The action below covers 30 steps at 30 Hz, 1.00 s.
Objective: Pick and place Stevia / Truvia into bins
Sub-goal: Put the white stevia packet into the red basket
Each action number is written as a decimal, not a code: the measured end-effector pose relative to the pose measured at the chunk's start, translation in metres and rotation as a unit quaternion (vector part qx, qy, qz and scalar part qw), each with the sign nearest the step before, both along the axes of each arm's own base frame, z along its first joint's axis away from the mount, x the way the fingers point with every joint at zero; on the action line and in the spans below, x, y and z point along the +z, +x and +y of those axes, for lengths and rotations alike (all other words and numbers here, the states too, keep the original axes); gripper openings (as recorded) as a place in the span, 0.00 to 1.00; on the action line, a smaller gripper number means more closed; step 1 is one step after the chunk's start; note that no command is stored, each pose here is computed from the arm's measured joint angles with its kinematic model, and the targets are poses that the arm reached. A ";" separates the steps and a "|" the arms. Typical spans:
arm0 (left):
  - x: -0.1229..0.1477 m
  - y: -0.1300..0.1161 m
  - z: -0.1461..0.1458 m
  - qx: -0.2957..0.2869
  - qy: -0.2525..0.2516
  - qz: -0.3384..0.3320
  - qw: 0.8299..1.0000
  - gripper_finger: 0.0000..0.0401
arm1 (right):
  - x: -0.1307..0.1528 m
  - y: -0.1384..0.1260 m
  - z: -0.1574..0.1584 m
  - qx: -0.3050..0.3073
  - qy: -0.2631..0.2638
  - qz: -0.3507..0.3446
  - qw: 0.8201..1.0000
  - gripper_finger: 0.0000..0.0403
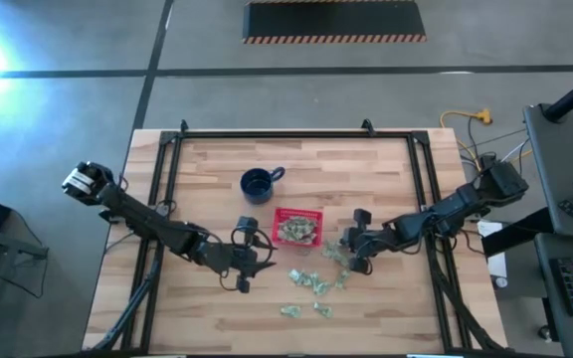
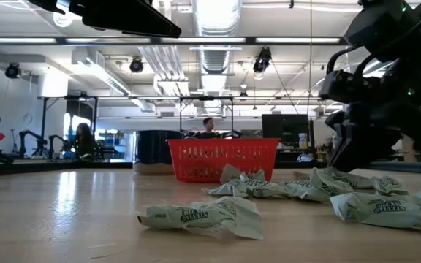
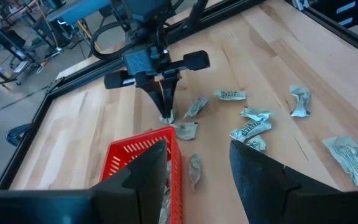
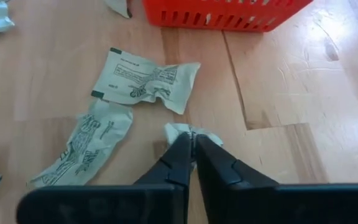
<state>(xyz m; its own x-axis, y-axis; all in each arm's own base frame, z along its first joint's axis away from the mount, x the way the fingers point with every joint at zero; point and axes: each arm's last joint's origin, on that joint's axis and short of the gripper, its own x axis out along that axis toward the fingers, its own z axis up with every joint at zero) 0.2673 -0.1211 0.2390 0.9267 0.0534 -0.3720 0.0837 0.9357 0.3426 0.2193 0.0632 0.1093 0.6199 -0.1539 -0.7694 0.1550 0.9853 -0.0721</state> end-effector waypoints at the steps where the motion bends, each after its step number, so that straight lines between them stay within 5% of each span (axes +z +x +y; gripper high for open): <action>1: 0.000 0.000 0.000 0.000 0.000 0.000 1.000 0.40 | 0.001 -0.001 0.000 0.001 -0.001 0.001 1.000 0.03; 11: -0.001 0.000 0.000 -0.001 0.000 0.001 1.000 0.40 | 0.031 -0.006 -0.004 -0.017 -0.028 -0.048 0.998 0.02; 19: -0.009 -0.004 0.001 0.009 -0.004 0.038 0.999 0.40 | 0.057 0.010 -0.004 -0.006 -0.094 -0.177 0.980 0.02; 25: -0.010 -0.004 0.001 0.008 -0.003 0.042 0.999 0.40 | 0.057 0.032 -0.009 -0.002 -0.124 -0.247 0.961 0.02; 30: -0.010 -0.005 0.001 0.008 -0.003 0.042 0.999 0.40 | 0.045 0.042 -0.018 -0.014 -0.134 -0.228 0.964 0.02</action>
<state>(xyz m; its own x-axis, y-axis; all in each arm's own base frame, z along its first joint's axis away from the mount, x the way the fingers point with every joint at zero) 0.2627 -0.1198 0.2288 0.8909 0.0647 -0.4495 0.0978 0.9392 0.3292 0.2612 0.0455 0.1544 0.8773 -0.3300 -0.3485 0.2562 0.9360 -0.2413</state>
